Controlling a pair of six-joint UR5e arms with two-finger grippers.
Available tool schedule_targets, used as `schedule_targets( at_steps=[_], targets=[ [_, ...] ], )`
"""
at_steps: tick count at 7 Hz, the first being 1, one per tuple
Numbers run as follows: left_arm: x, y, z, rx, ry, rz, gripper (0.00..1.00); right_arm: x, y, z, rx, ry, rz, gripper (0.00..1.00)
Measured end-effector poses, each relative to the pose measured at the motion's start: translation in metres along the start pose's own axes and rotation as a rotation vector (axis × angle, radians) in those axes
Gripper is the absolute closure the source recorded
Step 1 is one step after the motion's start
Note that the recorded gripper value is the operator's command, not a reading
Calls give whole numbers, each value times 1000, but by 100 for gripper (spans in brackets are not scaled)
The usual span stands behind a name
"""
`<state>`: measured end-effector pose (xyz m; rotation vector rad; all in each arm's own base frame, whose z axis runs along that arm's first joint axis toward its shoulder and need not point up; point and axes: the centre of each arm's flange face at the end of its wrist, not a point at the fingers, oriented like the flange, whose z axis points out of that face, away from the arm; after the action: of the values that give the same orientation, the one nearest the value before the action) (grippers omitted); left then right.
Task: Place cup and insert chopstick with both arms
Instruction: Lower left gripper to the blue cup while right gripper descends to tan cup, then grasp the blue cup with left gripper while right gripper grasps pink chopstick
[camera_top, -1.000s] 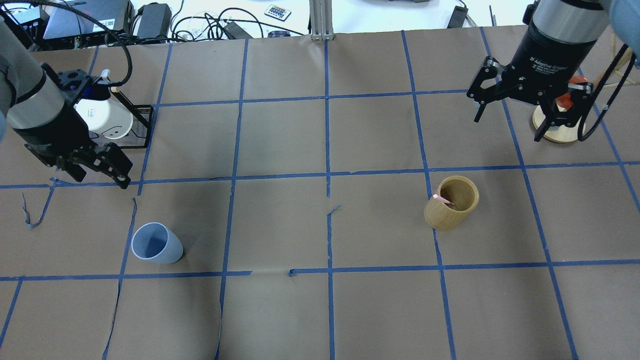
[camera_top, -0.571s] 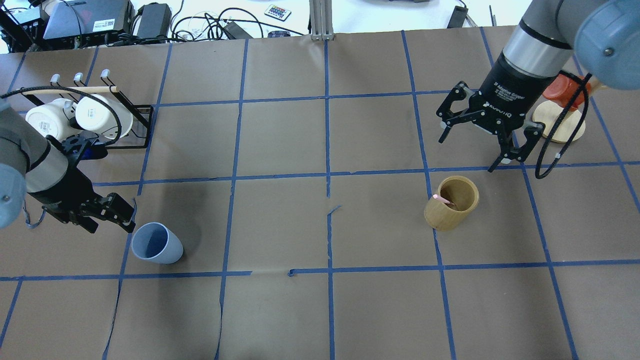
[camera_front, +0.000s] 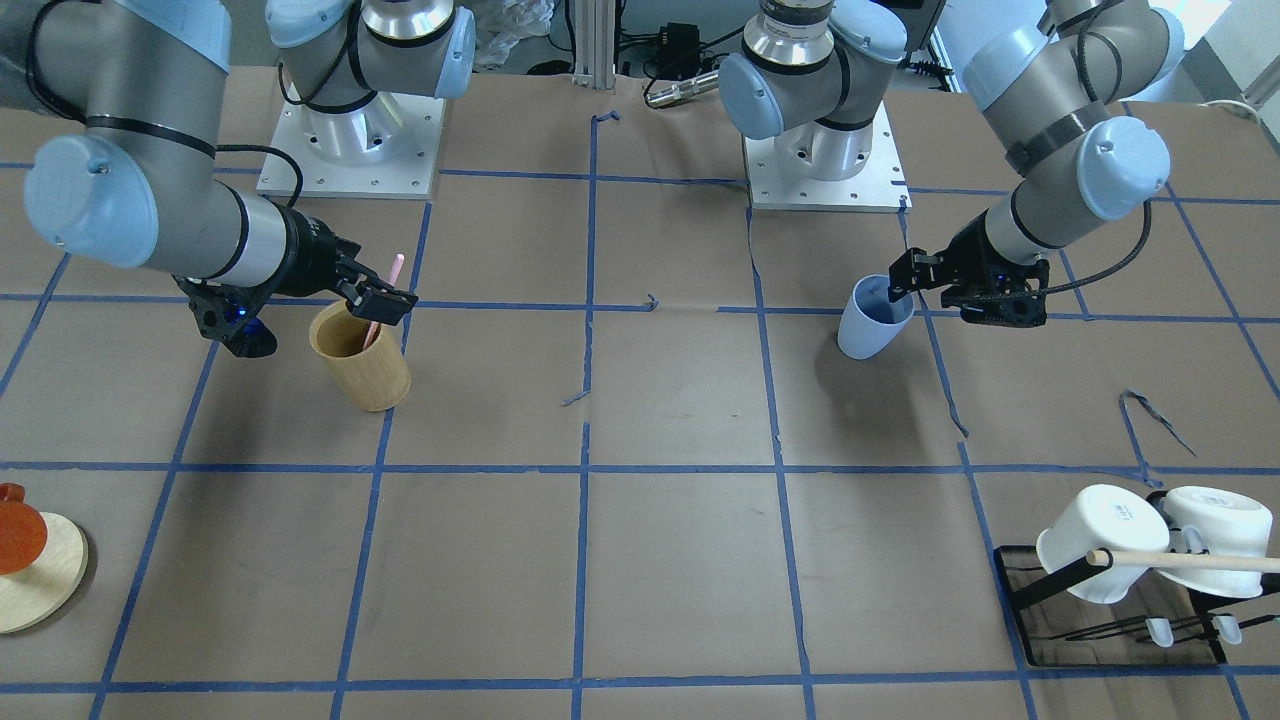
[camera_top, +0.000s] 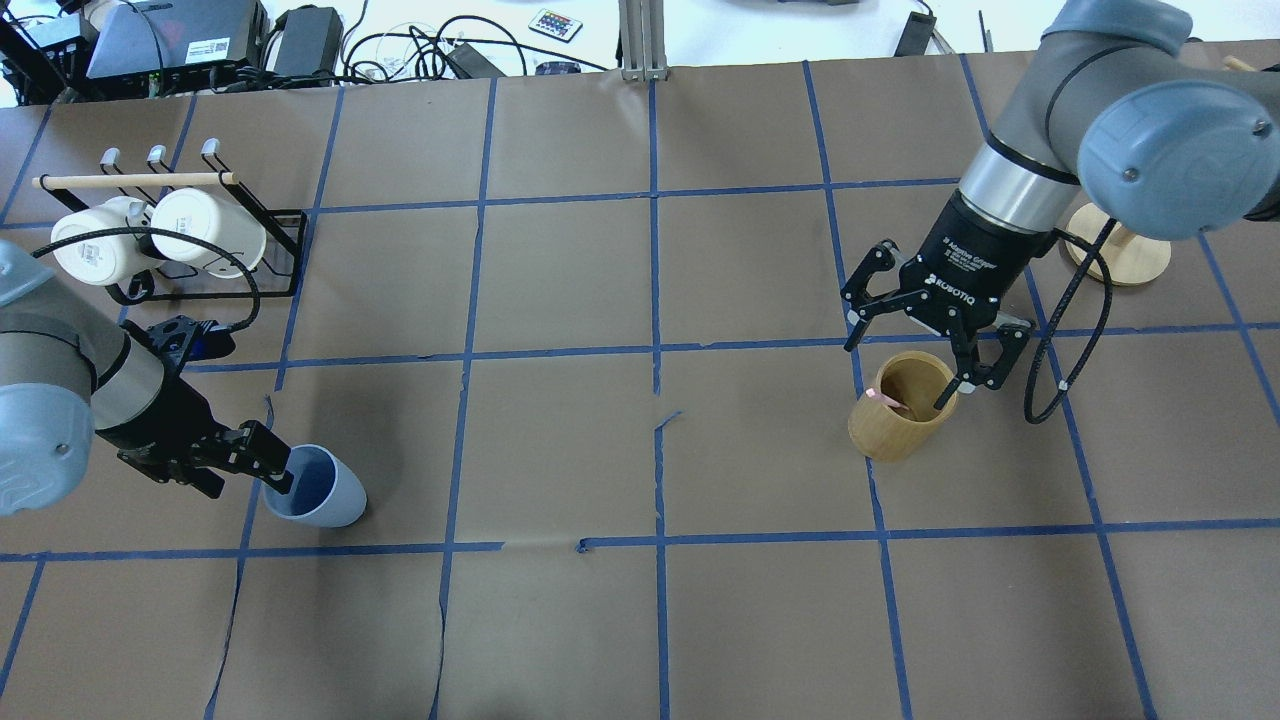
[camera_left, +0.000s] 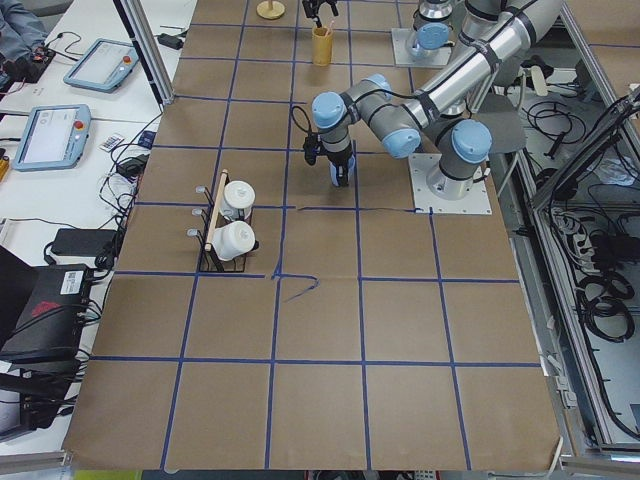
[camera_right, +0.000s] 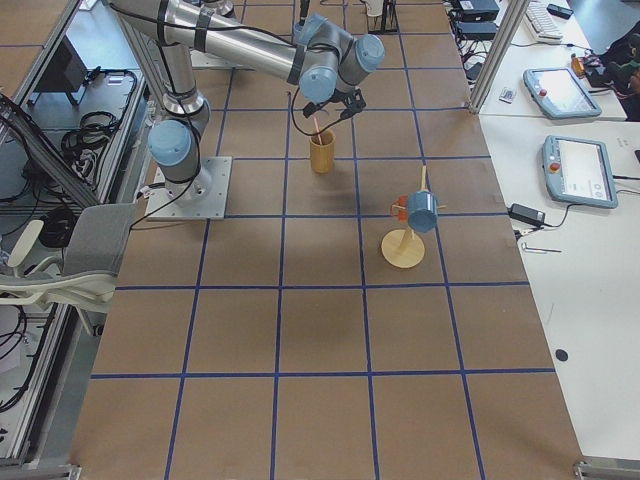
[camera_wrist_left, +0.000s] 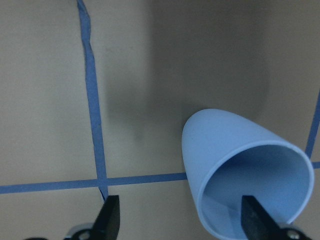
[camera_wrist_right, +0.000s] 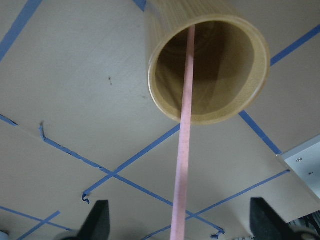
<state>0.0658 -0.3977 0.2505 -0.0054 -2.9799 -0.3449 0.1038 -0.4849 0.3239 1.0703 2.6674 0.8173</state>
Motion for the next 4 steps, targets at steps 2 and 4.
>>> schedule_targets(
  at_steps=[2, 4],
  targets=[
    [0, -1, 12, -25, 19, -3, 100, 0, -5, 13, -34, 8, 15, 53],
    [3, -1, 12, -25, 18, -2, 100, 0, -6, 15, -41, 10, 48, 75]
  ],
)
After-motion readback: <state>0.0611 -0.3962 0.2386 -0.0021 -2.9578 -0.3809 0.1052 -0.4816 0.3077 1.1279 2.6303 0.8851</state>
